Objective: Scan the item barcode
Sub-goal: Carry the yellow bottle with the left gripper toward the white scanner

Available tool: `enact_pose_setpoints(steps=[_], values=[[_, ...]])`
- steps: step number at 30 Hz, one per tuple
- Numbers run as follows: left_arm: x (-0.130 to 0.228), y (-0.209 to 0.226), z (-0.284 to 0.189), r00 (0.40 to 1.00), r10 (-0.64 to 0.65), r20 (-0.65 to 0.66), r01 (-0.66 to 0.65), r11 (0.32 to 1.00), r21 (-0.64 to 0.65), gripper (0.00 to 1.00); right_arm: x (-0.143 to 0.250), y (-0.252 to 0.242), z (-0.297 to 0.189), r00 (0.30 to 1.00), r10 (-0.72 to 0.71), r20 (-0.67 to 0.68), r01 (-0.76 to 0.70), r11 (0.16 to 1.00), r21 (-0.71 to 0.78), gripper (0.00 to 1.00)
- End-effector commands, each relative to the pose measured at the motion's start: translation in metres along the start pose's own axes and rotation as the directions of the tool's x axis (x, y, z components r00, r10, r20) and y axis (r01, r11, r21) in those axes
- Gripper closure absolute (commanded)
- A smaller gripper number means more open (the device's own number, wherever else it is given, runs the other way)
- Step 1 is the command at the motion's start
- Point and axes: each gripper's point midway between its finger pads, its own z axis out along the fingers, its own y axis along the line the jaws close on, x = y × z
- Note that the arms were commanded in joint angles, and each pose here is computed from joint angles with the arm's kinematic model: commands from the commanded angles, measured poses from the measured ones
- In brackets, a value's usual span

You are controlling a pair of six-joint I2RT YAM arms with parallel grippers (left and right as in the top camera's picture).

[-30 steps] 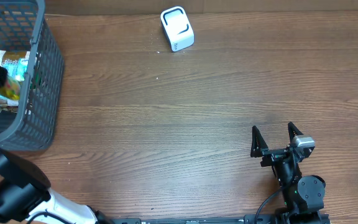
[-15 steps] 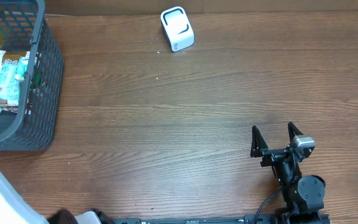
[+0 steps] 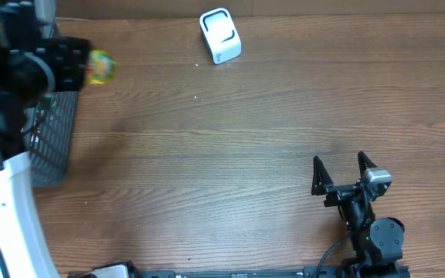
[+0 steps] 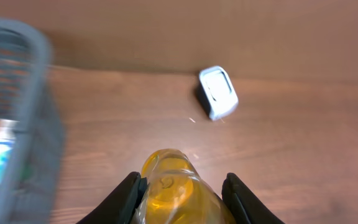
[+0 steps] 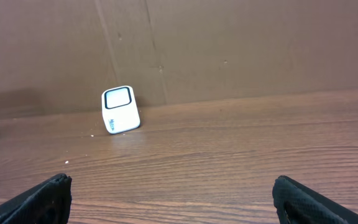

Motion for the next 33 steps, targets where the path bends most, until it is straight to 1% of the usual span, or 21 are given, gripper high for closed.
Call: enact_pose_setpoints(steps=[1,6,10,18,23,28,33], values=[[0.019,-0.02,0.024,0.997,-0.028,-0.072,0.029,1.0,0.009,0.86,0.003,0.0,0.0,1.0,-0.007,0.0,0.007,1.0,-0.003,0.0],[0.06,-0.058,0.067,0.985,0.02,-0.169,-0.013,0.999,0.041,0.85,0.003,0.0,0.0,1.0,-0.007,0.0,0.007,1.0,-0.003,0.0],[0.095,-0.09,0.099,0.976,0.038,-0.214,-0.026,0.998,0.06,0.86,0.003,0.0,0.0,1.0,-0.007,0.0,0.007,1.0,-0.003,0.0],[0.176,-0.154,0.144,0.965,0.108,-0.24,-0.094,0.993,0.069,0.86,0.003,0.0,0.0,1.0,-0.007,0.0,0.007,1.0,-0.003,0.0],[0.225,-0.179,0.168,0.946,0.162,-0.282,-0.15,0.987,0.061,0.84,0.003,0.0,0.0,1.0,-0.007,0.0,0.007,1.0,-0.003,0.0],[0.258,-0.199,0.189,0.922,0.199,-0.333,-0.182,0.98,0.083,0.81,0.003,0.0,0.0,1.0,-0.007,0.0,0.007,1.0,-0.003,0.0],[0.274,-0.21,0.204,0.915,0.204,-0.347,-0.183,0.979,0.092,0.81,0.003,0.0,0.0,1.0,-0.007,0.0,0.007,1.0,-0.003,0.0]])
